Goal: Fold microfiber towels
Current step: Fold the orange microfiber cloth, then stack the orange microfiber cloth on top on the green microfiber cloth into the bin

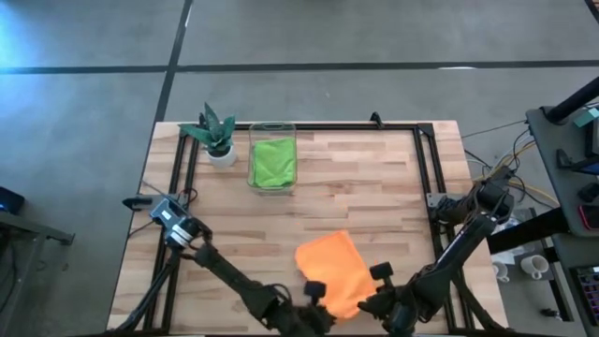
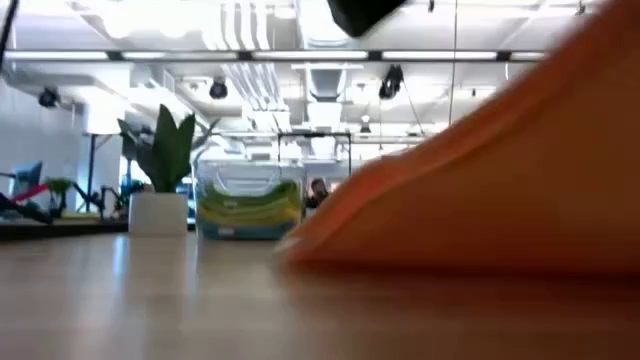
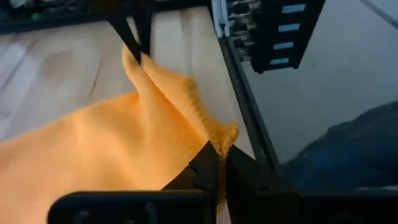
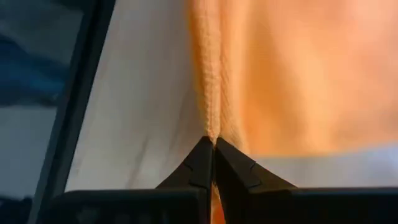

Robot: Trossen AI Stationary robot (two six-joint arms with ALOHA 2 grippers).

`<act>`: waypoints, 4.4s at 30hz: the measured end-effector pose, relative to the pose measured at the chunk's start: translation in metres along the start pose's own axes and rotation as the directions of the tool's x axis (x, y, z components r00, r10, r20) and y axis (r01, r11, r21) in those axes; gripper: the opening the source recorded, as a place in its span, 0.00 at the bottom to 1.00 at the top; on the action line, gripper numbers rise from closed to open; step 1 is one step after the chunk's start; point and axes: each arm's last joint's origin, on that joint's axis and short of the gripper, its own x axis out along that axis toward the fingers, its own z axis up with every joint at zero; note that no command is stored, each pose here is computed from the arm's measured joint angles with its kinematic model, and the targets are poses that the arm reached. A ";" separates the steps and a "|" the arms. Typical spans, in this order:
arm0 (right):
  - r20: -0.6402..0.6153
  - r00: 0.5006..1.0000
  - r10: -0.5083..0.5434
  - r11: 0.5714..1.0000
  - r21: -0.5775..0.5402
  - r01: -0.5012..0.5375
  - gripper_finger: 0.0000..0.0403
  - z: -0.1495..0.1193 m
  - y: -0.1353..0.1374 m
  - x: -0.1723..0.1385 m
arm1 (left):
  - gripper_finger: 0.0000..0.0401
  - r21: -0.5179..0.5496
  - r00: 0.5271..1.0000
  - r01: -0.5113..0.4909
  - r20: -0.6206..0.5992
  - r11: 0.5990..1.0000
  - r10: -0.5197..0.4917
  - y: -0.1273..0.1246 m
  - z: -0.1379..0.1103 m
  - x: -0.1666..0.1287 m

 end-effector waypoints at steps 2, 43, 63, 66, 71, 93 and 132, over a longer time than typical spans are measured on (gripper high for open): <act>0.002 0.999 -0.053 0.999 -0.012 0.053 0.02 0.008 -0.007 -0.010 | 0.00 -0.031 0.999 -0.035 0.006 0.999 0.036 0.002 0.005 -0.008; 0.135 0.943 -0.305 0.937 -0.137 0.322 0.02 0.047 -0.158 0.046 | 0.00 -0.158 0.870 -0.409 -0.364 0.899 0.332 0.075 -0.051 -0.044; 0.154 0.930 -0.334 0.926 -0.130 0.354 0.36 0.054 -0.148 0.025 | 0.27 -0.224 0.843 -0.486 -0.377 0.845 0.385 0.081 -0.049 -0.055; 0.156 0.955 -0.252 0.954 -0.126 0.272 0.36 0.049 -0.133 0.023 | 0.27 -0.211 0.820 -0.516 -0.402 0.830 0.407 0.085 -0.042 -0.070; 0.164 0.967 -0.194 0.973 -0.097 0.212 0.35 0.040 -0.104 0.023 | 0.27 -0.198 0.810 -0.536 -0.394 0.820 0.434 0.092 -0.025 -0.098; 0.127 0.987 -0.104 0.994 -0.019 0.107 0.29 0.000 -0.110 0.064 | 0.27 -0.248 0.799 -0.556 -0.422 0.793 0.428 0.118 -0.089 -0.042; 0.225 0.968 -0.111 0.990 0.112 0.087 0.02 -0.008 -0.115 0.056 | 0.30 -0.361 0.853 -0.473 -0.418 0.804 0.314 0.117 -0.064 -0.058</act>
